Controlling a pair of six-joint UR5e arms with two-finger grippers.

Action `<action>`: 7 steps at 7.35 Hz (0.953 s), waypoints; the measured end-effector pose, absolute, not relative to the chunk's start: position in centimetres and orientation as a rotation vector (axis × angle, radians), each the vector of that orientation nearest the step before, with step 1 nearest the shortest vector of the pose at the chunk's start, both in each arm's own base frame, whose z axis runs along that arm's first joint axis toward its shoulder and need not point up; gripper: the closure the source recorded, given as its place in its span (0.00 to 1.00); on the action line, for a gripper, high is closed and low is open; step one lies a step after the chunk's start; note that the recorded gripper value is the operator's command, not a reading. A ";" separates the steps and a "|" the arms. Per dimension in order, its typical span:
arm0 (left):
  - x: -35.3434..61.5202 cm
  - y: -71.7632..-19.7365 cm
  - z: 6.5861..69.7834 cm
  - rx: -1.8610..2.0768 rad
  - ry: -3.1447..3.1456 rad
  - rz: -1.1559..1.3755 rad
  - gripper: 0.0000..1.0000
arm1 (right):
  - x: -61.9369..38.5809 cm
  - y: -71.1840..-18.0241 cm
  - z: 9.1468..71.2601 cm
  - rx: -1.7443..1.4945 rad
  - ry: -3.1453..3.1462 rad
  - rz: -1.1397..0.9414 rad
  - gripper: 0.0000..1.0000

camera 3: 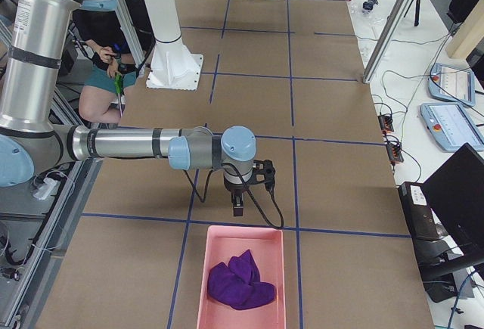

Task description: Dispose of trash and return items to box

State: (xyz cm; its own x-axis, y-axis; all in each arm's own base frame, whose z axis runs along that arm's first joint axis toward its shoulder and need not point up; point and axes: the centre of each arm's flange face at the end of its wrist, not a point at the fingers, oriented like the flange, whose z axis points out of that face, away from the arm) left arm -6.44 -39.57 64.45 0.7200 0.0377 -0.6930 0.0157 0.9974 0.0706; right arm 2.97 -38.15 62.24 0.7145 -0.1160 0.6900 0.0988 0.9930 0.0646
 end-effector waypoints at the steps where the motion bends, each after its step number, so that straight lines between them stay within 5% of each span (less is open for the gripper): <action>1: -6.4 -39.6 64.4 0.074 0.767 0.012 0.00 | 3.0 -38.1 62.3 0.022 -0.766 -0.119 0.00; 7: -6.5 -39.5 64.3 0.077 0.767 0.011 0.00 | 2.8 -38.1 62.5 0.015 -0.767 -0.120 0.00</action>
